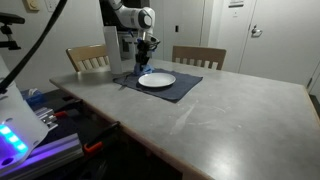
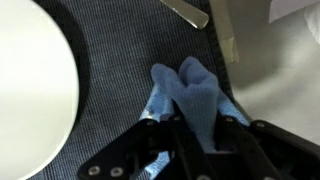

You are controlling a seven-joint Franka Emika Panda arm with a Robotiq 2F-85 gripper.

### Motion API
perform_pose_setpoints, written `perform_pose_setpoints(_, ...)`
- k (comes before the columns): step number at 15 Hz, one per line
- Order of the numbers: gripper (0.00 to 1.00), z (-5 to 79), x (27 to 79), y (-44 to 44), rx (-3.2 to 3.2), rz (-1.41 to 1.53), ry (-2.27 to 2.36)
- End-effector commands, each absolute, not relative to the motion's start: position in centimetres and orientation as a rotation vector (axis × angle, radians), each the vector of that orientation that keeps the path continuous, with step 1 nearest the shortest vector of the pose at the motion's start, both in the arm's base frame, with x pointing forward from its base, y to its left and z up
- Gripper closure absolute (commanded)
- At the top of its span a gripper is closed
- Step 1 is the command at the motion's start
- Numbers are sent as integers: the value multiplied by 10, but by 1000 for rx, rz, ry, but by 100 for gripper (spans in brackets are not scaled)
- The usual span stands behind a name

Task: Wipe the plate with the blue rug

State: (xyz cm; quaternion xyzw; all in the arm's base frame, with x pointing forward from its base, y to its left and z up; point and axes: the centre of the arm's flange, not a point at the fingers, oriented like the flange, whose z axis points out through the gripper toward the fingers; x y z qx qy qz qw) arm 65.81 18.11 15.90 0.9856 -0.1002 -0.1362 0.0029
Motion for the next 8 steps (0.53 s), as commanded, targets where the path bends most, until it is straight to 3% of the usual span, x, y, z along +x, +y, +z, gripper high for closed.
perform_pose_setpoints(1, 99, 173, 659, 174, 3110, -443, -316)
perform_pose_setpoints(8, 98, 209, 659, 159, 3181, -372, -296)
